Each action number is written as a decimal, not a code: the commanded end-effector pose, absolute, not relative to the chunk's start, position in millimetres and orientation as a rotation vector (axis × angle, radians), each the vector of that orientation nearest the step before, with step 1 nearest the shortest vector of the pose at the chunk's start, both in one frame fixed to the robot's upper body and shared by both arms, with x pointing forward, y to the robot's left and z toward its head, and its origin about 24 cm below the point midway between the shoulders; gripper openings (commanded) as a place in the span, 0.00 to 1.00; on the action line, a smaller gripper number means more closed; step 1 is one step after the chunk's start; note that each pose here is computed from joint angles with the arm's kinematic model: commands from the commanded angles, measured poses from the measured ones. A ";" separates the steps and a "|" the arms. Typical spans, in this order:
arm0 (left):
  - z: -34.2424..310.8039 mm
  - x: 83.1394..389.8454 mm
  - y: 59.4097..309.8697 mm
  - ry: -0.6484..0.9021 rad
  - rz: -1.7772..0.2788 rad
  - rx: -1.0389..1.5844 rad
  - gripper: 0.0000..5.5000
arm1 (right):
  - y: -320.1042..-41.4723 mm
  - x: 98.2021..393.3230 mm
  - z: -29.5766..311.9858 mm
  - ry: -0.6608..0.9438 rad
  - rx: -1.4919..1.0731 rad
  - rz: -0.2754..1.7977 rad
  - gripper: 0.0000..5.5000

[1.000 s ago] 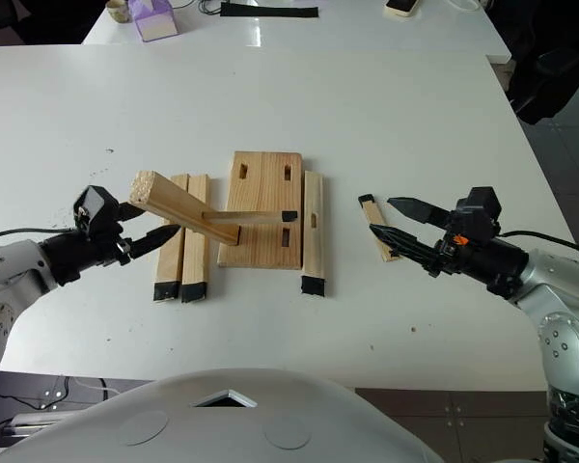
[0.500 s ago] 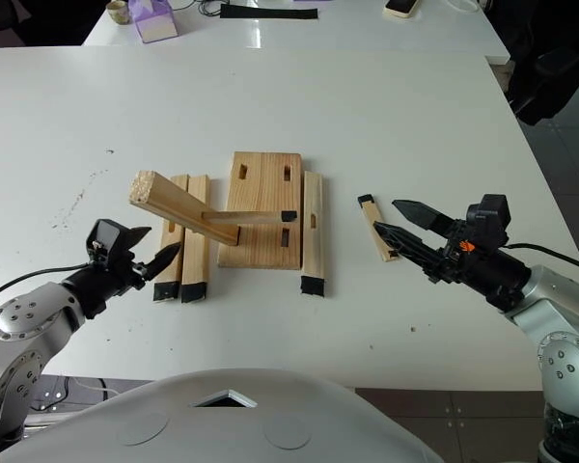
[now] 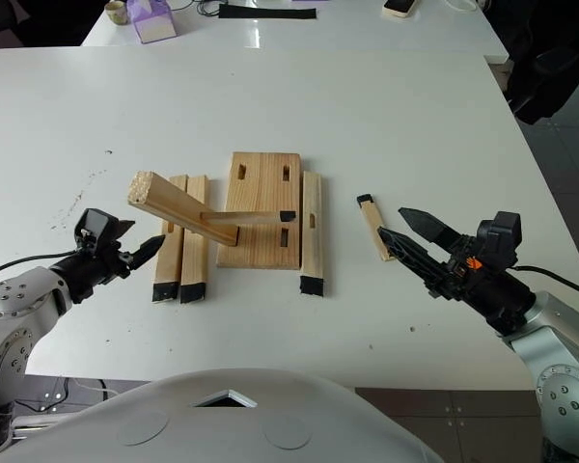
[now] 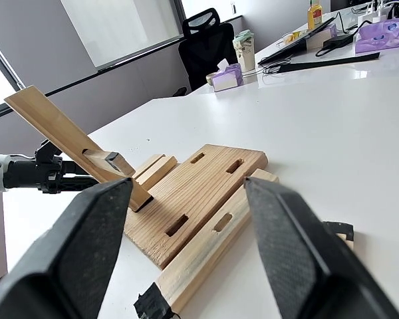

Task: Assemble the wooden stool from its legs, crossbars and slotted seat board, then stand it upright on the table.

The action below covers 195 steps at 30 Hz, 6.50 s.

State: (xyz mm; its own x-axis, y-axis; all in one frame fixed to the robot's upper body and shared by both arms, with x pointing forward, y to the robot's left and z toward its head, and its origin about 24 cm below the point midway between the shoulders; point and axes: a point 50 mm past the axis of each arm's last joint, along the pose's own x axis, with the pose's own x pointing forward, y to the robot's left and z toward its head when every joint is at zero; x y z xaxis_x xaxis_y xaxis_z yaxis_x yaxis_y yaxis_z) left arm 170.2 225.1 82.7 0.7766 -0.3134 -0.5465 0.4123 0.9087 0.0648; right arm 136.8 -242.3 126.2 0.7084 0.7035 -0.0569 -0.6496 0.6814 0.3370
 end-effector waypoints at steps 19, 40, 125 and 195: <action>61.5 145.8 222.1 0.790 -0.557 0.200 0.61 | -233.0 135.6 113.2 0.210 0.268 0.744 0.56; 50.3 178.2 260.7 0.813 -0.385 0.094 0.49 | -232.4 143.3 107.9 0.219 0.203 0.740 0.56; 219.3 208.5 161.6 -0.016 -1.497 -0.163 0.42 | -120.4 230.2 253.3 -0.056 0.100 1.645 0.37; 93.0 244.9 218.6 0.354 -1.144 0.251 0.67 | -185.3 205.8 119.0 0.259 -0.306 1.411 0.37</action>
State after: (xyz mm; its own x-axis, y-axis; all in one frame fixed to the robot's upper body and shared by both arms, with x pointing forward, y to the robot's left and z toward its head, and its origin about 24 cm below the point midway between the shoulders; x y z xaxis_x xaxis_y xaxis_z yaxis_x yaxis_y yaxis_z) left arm 243.9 223.1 89.0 0.3773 -0.8248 -0.4211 0.9135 0.4061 0.0229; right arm 208.5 -182.2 139.5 0.1783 0.9527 -0.2461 -0.9792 0.1470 -0.1402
